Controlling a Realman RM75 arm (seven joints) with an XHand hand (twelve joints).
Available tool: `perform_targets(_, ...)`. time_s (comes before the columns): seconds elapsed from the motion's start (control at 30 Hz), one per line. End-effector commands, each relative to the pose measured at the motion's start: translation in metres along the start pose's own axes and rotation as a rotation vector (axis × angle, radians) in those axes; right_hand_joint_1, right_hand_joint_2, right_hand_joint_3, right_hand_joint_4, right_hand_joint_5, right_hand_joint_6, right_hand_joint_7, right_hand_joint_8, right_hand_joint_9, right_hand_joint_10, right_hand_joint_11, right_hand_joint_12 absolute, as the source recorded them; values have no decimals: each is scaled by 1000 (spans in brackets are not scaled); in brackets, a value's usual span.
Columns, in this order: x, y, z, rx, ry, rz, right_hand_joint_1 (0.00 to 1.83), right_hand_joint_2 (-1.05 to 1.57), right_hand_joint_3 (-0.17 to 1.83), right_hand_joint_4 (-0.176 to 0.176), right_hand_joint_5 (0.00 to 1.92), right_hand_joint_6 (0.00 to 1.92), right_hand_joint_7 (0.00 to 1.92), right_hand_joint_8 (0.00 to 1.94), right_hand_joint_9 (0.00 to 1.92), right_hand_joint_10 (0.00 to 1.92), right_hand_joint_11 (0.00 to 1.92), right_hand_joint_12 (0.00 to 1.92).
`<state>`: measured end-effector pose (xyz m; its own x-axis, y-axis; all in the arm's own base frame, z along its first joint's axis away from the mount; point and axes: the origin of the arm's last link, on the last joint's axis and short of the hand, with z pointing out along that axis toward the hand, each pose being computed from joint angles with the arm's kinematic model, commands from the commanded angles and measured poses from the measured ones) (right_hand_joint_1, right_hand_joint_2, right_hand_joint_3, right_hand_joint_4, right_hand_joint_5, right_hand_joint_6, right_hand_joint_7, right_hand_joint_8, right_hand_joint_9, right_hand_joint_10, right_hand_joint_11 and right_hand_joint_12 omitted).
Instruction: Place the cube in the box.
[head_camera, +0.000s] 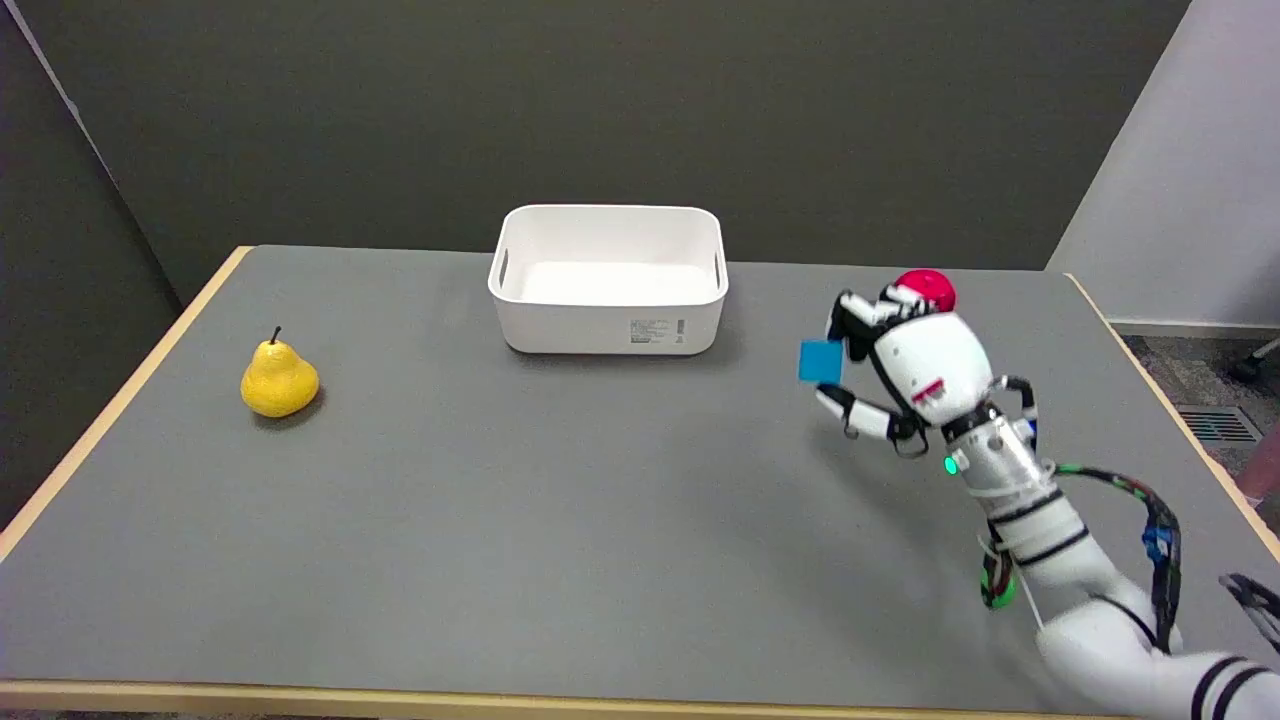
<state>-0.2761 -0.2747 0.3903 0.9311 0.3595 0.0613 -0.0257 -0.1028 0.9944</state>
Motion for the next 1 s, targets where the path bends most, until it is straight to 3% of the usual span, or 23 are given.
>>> perform_targets(0.03,76,-27,138,45,189,-169,1197,934,615,-102,692,1438,902,1453,859,1579,497,1921)
perform_targets(0.2,57,-60,199,105,117,-171,1197,932,619,-99,695,1436,901,1456,860,1597,465,1921)
perform_targets(0.4,26,-79,242,82,15,-141,1185,985,535,-87,678,1430,868,1477,852,1618,424,1921)
perform_targets(0.77,-26,-94,254,51,-181,-124,1159,1058,444,-79,639,1452,815,1543,801,1690,239,1921)
perform_targets(1.0,-30,-103,251,66,-200,-110,1156,1084,413,-82,617,1469,796,1568,766,1718,157,1921)
